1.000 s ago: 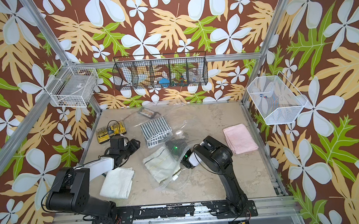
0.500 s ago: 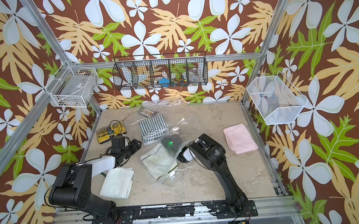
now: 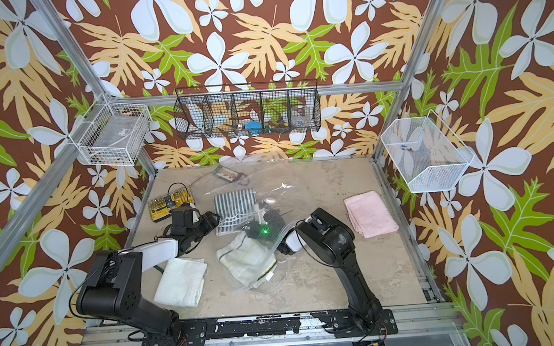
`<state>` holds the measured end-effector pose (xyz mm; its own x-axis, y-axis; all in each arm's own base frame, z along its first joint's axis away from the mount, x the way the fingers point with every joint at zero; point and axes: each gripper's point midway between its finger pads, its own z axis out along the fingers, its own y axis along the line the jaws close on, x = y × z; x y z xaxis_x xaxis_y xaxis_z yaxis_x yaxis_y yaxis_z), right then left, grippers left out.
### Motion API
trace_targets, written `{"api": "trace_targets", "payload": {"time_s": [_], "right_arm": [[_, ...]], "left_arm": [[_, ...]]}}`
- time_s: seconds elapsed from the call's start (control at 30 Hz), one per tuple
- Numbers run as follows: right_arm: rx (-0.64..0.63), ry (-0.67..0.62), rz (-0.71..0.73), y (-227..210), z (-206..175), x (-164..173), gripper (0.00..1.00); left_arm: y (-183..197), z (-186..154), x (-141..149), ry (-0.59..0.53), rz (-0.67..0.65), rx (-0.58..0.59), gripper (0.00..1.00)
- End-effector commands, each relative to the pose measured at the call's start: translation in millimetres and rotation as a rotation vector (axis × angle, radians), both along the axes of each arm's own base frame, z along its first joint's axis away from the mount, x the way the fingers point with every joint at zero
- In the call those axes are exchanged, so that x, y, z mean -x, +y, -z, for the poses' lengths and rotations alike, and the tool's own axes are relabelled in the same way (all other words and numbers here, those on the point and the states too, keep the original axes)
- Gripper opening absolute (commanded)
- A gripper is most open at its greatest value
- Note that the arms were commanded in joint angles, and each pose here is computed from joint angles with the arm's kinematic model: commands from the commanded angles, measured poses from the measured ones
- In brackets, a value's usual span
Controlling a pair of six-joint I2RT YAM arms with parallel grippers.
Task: Place the folded towel into the vacuum bag
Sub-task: Place the towel in the vacuum bag.
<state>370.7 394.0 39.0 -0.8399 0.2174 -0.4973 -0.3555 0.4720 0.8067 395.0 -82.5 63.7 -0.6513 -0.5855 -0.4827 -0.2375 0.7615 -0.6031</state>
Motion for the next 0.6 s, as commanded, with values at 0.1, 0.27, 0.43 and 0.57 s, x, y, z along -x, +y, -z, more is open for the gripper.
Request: {"api": "trace_targets", "payload": {"time_s": [0.1, 0.27, 0.43, 0.57], "right_arm": [[0.043, -0.056, -0.138, 5, 0, 3, 0.00], [0.157, -0.005, 0.063, -20, -10, -14, 0.28], [0.245, 0.095, 0.241, -78, -13, 16, 0.46], [0.294, 0.178, 0.320, -117, -7, 49, 0.53]], "left_arm": [[-7, -10, -6, -0.049, 0.041, 0.016, 0.84], [-11, -11, -8, -0.045, 0.051, 0.032, 0.84], [-7, -16, -5, -0.034, 0.032, 0.016, 0.84], [-10, -6, -5, -0.015, 0.038, 0.019, 0.83]]}}
